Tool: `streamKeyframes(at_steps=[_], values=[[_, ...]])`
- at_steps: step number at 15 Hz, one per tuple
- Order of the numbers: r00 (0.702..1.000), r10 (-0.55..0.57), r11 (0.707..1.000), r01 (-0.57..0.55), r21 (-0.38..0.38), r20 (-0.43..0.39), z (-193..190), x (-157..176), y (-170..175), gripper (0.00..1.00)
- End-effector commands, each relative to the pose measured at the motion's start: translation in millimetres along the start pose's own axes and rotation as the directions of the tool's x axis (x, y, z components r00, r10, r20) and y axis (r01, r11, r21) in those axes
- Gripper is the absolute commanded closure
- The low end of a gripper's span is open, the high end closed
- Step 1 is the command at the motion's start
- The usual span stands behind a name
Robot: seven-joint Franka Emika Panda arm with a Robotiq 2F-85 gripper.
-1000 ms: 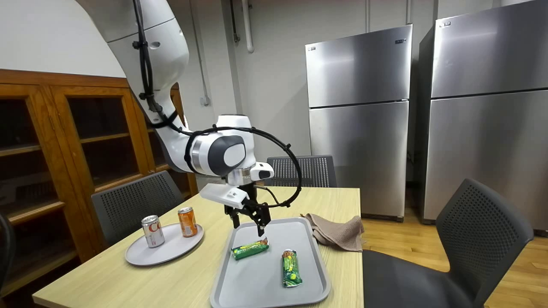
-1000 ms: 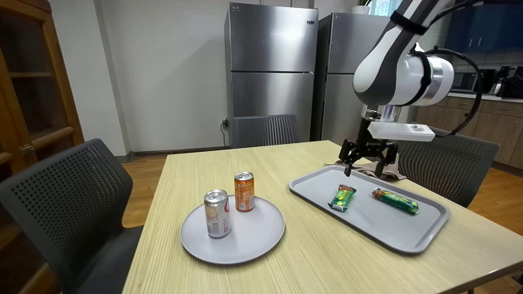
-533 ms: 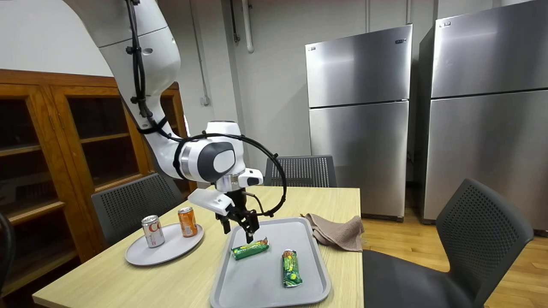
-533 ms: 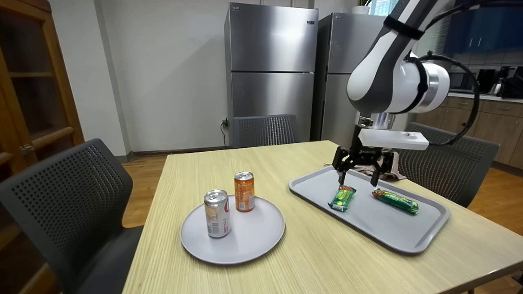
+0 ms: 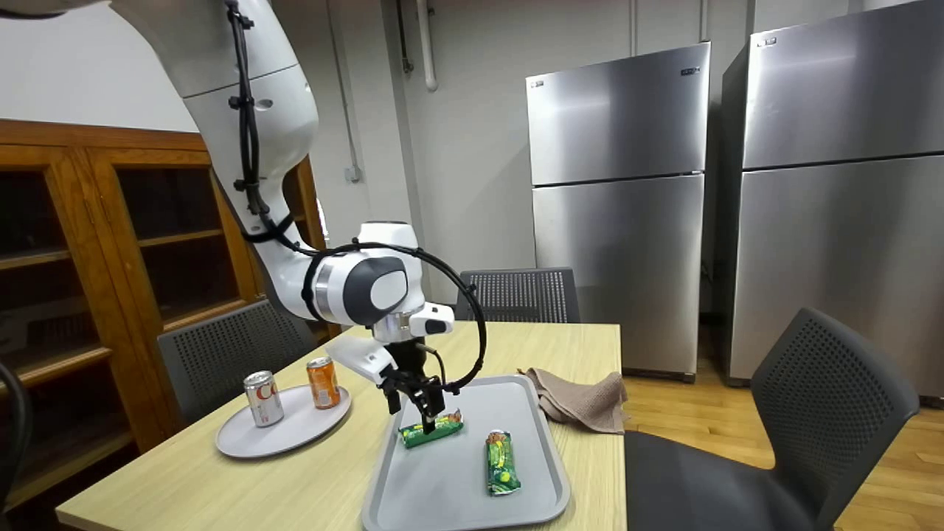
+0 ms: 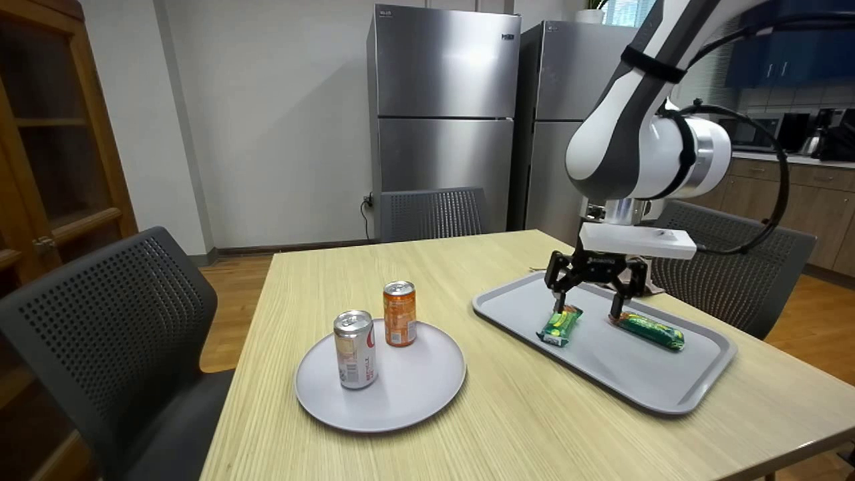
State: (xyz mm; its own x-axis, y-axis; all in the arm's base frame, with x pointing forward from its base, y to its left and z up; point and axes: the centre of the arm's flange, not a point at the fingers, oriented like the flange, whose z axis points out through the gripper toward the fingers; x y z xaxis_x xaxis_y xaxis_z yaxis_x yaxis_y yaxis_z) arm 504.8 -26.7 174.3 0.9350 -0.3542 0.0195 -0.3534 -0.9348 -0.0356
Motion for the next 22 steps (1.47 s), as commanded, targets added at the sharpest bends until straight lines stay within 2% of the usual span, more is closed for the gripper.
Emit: streamKeyframes(at_steps=[1, 11, 22], values=[[0.998, 0.063, 0.998, -0.063, -0.007, -0.006, 10, 11, -7, 0.0], [0.991, 0.129, 0.992, -0.13, -0.008, -0.014, 26, 47, -15, 0.0], [0.992, 0.124, 0.992, -0.124, -0.015, -0.025, 45, 73, -29, 0.0]])
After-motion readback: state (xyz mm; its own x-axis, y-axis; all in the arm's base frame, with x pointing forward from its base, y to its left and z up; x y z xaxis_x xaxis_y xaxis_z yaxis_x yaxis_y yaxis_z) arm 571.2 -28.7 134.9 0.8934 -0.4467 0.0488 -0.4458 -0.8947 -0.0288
